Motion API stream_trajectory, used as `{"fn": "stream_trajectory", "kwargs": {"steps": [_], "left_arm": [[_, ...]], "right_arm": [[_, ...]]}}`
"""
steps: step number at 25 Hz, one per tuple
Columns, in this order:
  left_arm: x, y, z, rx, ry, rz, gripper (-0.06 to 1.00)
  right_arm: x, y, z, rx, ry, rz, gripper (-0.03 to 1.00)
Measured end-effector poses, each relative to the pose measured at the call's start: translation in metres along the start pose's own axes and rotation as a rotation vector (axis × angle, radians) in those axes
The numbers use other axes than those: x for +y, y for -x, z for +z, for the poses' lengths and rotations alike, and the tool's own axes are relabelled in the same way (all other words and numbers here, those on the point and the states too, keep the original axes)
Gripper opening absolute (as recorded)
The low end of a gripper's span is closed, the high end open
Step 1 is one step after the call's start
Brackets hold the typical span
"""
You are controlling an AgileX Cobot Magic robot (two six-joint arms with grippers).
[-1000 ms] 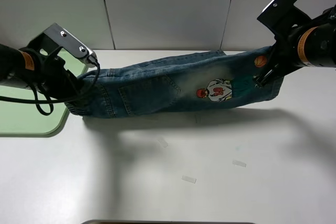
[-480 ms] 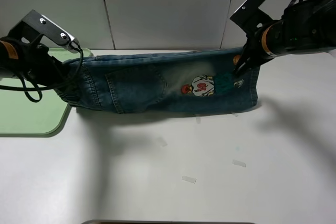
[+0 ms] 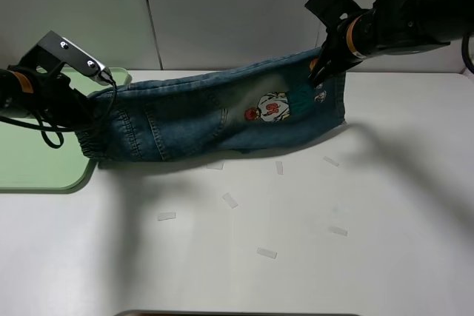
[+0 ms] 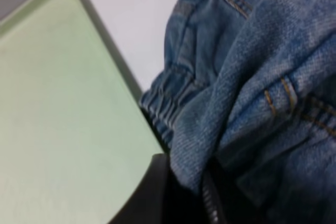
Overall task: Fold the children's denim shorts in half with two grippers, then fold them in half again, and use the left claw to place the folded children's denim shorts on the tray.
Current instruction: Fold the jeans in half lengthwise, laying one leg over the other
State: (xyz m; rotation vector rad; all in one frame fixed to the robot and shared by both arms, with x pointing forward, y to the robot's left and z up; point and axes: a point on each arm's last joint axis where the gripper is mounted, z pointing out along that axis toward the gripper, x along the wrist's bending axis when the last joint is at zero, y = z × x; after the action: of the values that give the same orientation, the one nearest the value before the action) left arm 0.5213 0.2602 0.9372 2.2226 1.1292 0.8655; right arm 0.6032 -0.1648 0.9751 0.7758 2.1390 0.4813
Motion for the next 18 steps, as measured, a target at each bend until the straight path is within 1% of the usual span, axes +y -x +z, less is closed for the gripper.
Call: {"fn": "stream_trajectory", "kwargs": {"steps": [4,10,16,18], "left_arm": [[0.003,0.0,0.004,0.005,0.057,0.021,0.1],[0.005,0.0,0.006,0.01,0.084,0.048,0.1],[0.01,-0.006,0.005,0.061,0.155,-0.008,0.1],[0.012,-0.009,0.004,0.077,0.179,-0.014,0.11]], "right_arm": [[0.003,-0.001,0.009,-0.002,0.0,-0.017,-0.02],[0.001,0.001,0.017,-0.006,-0.009,-0.028,-0.02],[-0.011,0.014,0.023,-0.019,-0.03,-0.008,-0.02],[-0.012,0.017,0.024,-0.007,-0.017,0.001,0.02]]}}
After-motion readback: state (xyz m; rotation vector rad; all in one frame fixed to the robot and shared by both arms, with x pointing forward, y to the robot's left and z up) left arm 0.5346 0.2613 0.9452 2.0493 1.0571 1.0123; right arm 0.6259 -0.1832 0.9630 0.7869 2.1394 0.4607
